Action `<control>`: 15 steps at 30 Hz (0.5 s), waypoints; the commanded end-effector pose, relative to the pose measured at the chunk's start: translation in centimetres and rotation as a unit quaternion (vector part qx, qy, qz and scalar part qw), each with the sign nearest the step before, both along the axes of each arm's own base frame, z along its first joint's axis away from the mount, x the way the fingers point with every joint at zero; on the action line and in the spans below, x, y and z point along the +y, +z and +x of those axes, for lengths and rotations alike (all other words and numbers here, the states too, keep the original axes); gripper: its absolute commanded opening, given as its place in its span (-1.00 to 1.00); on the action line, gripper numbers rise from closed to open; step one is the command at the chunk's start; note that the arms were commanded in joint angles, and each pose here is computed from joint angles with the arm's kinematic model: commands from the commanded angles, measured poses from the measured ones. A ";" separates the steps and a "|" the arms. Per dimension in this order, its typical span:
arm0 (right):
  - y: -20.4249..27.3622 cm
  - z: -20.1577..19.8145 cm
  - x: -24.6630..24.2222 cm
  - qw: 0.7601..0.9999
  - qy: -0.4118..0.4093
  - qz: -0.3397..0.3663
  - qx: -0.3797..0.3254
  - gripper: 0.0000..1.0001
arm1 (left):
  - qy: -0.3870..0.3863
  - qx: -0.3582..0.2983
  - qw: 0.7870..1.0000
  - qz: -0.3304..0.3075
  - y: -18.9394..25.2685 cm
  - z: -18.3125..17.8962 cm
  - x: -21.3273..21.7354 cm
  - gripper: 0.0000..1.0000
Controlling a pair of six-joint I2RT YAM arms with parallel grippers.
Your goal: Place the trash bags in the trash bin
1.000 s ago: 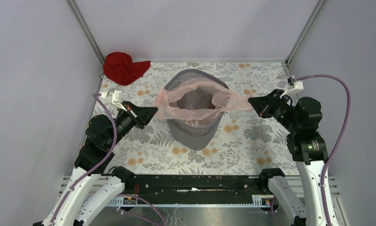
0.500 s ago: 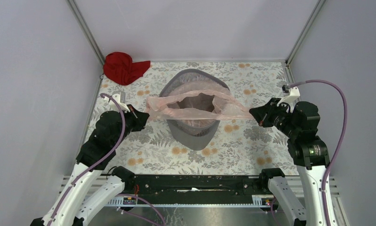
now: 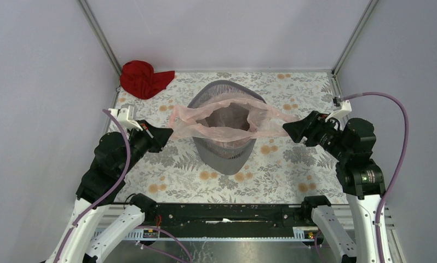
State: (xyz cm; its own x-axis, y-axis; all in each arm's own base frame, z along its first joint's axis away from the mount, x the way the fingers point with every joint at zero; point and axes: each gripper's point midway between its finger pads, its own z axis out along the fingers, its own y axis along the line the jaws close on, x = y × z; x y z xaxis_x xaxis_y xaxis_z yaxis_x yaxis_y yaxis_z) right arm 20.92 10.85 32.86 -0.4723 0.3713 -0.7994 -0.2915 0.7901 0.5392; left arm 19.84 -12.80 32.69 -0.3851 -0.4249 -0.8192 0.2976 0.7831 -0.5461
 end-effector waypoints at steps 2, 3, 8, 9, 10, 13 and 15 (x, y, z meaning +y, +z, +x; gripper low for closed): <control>0.9 0.2 3.7 0.985 0.054 0.159 0.042 0.51 | -0.062 0.006 0.997 -0.036 1.1 -0.8 -2.3 -1.00; 0.8 0.3 3.9 0.980 0.055 0.183 0.054 0.52 | -0.069 0.007 0.997 -0.038 1.1 -0.9 -2.6 -1.00; 0.9 0.7 4.0 0.967 0.033 0.240 0.076 0.54 | -0.089 0.002 0.995 -0.035 1.5 -0.9 -3.2 -1.00; 0.9 0.7 4.1 0.966 0.034 0.245 0.080 0.54 | -0.093 -0.002 0.995 -0.036 1.6 -1.0 -3.3 -1.00; 0.7 0.8 4.3 0.963 0.035 0.250 0.089 0.54 | -0.095 -0.004 0.995 -0.039 1.7 -1.0 -3.4 -1.00; 0.6 0.7 5.1 0.959 0.047 0.263 0.100 0.46 | -0.104 -0.002 0.993 -0.051 1.6 -1.1 -3.8 -1.00; 1.0 0.4 5.8 0.956 0.056 0.271 0.095 0.44 | -0.107 0.002 0.993 -0.056 1.4 -1.1 -4.0 -1.00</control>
State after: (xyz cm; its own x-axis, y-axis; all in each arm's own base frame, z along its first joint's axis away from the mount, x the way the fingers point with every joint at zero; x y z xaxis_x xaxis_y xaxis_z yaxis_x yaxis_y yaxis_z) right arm 21.84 15.11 31.67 -0.6388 0.6382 -0.4298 -0.1567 0.4389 0.8848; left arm 18.76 -16.05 32.54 -0.5013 -0.3938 -0.7704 0.3966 0.6868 -0.6091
